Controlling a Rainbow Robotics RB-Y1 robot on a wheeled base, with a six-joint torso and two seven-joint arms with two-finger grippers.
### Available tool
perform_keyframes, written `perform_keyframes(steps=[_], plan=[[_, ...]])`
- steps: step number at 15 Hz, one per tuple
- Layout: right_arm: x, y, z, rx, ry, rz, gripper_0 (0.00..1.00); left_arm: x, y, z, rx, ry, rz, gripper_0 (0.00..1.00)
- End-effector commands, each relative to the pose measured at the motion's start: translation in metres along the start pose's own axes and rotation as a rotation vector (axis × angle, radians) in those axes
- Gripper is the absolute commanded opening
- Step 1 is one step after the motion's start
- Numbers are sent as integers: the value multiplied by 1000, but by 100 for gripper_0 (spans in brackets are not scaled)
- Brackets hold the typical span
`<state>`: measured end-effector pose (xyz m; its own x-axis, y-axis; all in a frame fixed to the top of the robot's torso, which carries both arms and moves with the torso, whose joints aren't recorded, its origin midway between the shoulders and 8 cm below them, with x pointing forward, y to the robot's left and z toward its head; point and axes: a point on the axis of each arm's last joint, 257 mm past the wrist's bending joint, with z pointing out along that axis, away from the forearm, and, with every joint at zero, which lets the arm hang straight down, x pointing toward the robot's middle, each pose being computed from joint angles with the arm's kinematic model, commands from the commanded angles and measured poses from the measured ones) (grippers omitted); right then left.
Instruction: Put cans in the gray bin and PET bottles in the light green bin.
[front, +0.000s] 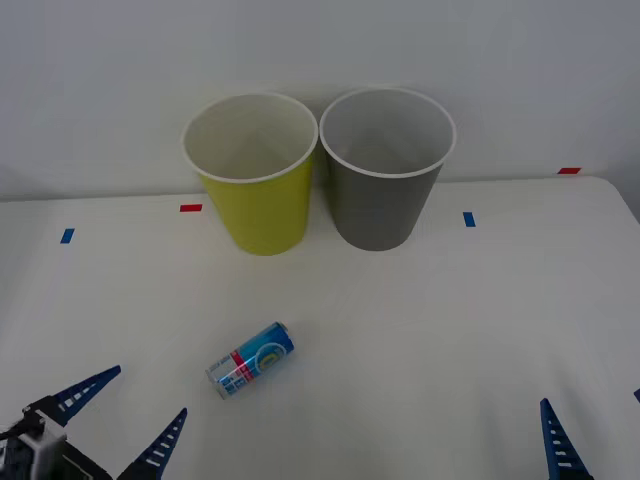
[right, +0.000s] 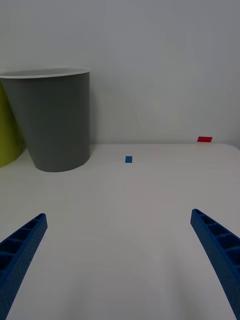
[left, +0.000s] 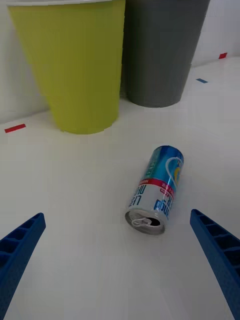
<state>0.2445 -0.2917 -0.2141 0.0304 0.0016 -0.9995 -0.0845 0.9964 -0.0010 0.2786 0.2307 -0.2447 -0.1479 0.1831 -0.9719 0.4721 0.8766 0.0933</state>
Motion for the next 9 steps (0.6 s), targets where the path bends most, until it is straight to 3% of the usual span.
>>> perform_keyframes(steps=[1, 6, 9], plan=[[0, 0, 0, 0, 0, 0, 100, -9, -9, 24, 48, 44, 43, 100], [0, 0, 0, 0, 0, 0, 100, -17, -21, 52, 86, 118, 105, 100], [0, 0, 0, 0, 0, 0, 100, -21, -25, 56, 71, 212, 134, 100]])
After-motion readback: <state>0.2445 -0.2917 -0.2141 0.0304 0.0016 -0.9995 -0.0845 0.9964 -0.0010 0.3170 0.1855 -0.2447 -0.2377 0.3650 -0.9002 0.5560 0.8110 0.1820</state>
